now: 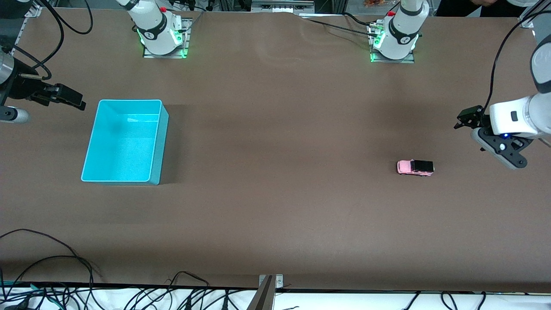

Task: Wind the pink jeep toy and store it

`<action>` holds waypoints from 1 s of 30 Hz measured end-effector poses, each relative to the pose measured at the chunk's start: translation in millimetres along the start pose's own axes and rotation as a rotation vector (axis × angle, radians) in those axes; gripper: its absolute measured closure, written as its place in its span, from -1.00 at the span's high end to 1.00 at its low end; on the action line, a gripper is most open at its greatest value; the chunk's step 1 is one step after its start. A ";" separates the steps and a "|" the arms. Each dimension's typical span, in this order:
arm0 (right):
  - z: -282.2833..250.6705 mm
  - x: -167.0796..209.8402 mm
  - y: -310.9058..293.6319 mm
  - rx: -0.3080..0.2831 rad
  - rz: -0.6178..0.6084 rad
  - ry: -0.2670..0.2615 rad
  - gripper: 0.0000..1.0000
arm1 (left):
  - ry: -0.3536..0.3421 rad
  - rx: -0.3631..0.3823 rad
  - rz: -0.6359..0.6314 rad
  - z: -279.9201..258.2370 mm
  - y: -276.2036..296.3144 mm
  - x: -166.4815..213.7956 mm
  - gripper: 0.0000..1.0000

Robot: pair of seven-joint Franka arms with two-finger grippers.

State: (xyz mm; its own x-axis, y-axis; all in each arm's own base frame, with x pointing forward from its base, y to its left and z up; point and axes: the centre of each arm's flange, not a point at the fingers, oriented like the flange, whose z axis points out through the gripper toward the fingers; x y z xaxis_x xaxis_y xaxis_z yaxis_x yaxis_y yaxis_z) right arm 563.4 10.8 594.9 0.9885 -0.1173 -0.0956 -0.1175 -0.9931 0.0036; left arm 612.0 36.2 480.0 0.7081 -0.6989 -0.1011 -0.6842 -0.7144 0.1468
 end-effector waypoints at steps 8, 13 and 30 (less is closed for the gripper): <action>0.0 0.0 0.0 0.000 0.000 0.000 1.00 | 0.016 0.005 0.167 61.2 -29.6 3.7 1.00; 0.0 0.0 0.0 0.000 0.000 0.000 1.00 | 0.031 0.022 0.233 116.3 -33.7 7.4 1.00; 0.0 0.0 0.0 0.000 0.000 0.000 1.00 | 0.063 0.083 0.549 247.2 -15.2 0.5 1.00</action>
State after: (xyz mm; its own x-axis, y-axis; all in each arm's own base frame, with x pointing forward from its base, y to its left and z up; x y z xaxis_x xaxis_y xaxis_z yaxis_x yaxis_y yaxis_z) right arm 563.4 10.8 594.8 0.9885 -0.1173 -0.0958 -0.1174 -0.9931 0.0036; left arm 579.6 38.2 234.5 0.2509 -0.9676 0.0276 -0.9652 -0.2479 0.0831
